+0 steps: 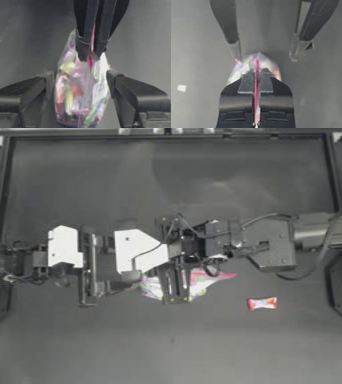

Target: Put candy in bag

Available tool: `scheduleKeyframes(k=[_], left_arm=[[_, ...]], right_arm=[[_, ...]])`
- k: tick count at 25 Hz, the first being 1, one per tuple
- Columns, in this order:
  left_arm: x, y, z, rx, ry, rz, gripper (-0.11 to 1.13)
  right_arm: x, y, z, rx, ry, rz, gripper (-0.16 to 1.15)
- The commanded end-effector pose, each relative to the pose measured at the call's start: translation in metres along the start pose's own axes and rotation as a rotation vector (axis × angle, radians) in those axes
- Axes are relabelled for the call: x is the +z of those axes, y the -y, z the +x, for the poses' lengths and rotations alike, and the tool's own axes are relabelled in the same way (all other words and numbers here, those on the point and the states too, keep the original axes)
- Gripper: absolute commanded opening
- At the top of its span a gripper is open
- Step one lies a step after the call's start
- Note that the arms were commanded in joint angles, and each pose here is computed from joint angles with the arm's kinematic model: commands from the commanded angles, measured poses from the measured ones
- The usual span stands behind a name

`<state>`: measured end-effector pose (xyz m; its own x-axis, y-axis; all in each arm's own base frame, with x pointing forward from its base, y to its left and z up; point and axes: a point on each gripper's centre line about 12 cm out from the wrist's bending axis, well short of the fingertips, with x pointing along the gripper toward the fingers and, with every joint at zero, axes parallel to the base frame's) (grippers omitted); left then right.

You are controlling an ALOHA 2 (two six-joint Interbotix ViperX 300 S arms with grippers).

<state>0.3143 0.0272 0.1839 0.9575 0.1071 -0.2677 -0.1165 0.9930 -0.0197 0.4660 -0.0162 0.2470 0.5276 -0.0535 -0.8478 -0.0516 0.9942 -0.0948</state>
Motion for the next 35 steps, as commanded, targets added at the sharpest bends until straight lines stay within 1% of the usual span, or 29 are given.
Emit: scheduleKeyframes(k=[1, 7, 15, 18, 22, 24, 30, 35], left_arm=[[0.0120, 0.0008, 0.0060, -0.001, 0.044, 0.000, 0.92], [0.0099, 0.0036, 0.0132, -0.008, 0.034, 0.002, 0.91], [0.0106, 0.0036, 0.0139, -0.008, 0.035, 0.002, 0.90], [0.0106, 0.0036, 0.0139, -0.008, 0.035, 0.002, 0.85], [0.0106, 0.0036, 0.0139, -0.008, 0.035, 0.004, 0.72], [0.0110, 0.0036, 0.0137, -0.008, 0.037, 0.005, 0.67], [0.0119, 0.0048, 0.0132, -0.012, 0.040, 0.009, 0.63], [0.0156, 0.0047, 0.0126, -0.011, 0.066, 0.008, 0.62]], right_arm=[[0.0089, 0.0015, -0.0206, -0.004, 0.060, 0.006, 0.05], [0.0088, 0.0014, -0.0203, -0.003, 0.061, 0.007, 0.05], [0.0082, 0.0008, -0.0199, -0.004, 0.058, 0.002, 0.05], [0.0083, 0.0001, -0.0200, -0.003, 0.058, 0.000, 0.05], [0.0080, 0.0000, -0.0196, -0.002, 0.058, 0.001, 0.05], [0.0080, 0.0000, -0.0196, -0.002, 0.058, 0.001, 0.05], [0.0073, -0.0004, -0.0192, 0.000, 0.056, 0.003, 0.05], [0.0060, -0.0020, -0.0183, 0.002, 0.051, 0.001, 0.05]])
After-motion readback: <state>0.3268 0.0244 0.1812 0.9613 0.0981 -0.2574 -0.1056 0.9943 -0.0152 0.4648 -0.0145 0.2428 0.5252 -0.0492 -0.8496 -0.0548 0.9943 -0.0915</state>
